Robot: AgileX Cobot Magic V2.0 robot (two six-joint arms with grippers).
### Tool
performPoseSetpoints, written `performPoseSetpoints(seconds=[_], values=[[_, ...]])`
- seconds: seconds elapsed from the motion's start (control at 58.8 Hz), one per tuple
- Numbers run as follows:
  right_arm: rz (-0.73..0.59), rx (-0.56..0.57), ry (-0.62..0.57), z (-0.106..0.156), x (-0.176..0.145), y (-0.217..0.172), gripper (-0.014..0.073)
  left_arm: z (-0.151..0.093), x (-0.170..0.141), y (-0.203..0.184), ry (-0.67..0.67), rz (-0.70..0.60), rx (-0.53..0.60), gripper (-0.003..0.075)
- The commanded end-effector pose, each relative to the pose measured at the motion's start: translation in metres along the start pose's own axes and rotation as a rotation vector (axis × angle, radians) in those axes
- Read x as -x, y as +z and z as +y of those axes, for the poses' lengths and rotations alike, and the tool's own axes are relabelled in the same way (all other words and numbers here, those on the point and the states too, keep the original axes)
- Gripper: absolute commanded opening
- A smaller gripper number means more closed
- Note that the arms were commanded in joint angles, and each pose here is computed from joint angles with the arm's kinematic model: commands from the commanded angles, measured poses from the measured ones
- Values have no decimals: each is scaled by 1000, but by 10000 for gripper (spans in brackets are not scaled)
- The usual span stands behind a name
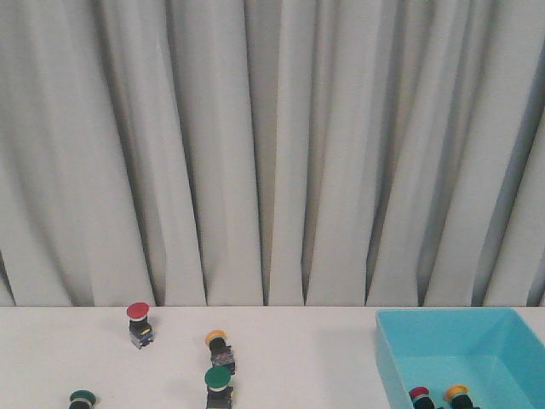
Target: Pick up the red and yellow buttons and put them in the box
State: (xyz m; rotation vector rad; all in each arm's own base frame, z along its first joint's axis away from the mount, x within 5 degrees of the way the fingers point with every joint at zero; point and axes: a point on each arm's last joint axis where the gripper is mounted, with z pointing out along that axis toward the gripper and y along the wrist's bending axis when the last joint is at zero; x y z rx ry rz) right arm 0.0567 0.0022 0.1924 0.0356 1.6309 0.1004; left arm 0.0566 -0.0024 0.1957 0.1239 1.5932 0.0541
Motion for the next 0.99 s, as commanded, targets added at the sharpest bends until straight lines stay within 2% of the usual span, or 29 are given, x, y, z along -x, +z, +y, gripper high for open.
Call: performPoseSetpoints(seconds=[0.0,0.969], values=[[-86,11,-22,1,3,-1,-8,1,4,-1,-3,-82,11,4],[-82,12,-8,1,3,-1,-8,1,4,-1,-3,-82,11,4]])
